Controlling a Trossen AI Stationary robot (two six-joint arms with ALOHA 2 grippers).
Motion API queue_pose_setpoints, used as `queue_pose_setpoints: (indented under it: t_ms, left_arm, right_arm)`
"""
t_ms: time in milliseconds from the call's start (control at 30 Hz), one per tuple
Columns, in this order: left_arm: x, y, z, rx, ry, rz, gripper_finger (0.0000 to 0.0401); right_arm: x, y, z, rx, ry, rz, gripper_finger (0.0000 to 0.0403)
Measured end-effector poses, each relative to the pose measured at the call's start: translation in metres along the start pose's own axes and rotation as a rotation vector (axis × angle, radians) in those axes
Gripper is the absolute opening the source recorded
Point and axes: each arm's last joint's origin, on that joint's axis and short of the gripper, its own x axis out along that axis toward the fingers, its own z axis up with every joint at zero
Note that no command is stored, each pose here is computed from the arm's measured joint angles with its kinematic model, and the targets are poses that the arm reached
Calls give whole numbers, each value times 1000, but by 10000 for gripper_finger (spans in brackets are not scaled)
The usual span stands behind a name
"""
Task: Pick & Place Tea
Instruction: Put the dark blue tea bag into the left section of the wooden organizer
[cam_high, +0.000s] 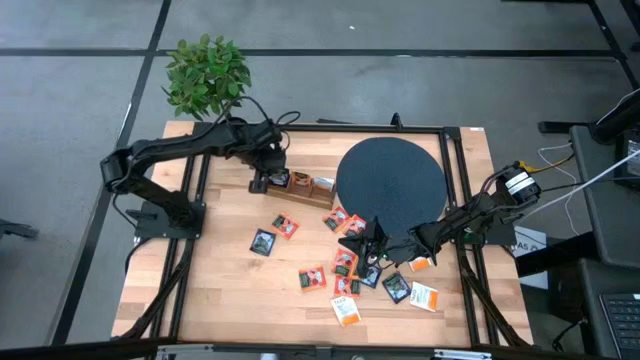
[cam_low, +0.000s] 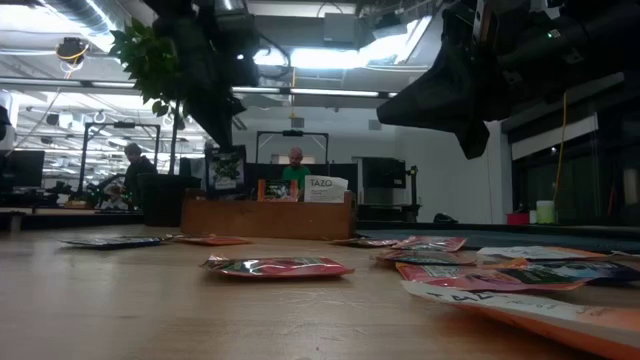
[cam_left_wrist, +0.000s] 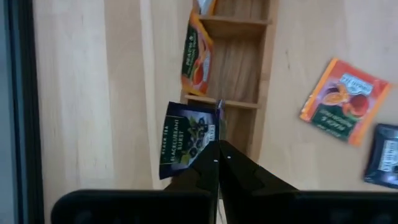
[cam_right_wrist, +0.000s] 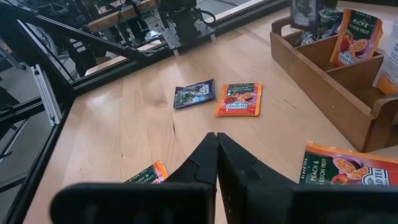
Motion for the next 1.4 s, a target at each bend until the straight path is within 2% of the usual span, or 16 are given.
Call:
queue_pose_setpoints:
  t_ms: [167,300,700,1400]
  left_arm:
    - [11,5,-2,24,33,-19,2]
    - [17,6,-2,46,47,-31,2]
    - [37,10,1,45,75,-41,2]
    - [40,9,1,14,98,5,2]
  right_arm:
    - [0,0,0,-3,1,-1,5]
    - [0,0,-1,-7,4,-3,17]
    - [0,0,-1,-8,6,-4,25]
    - [0,-1,-1,-10,11,-7,25]
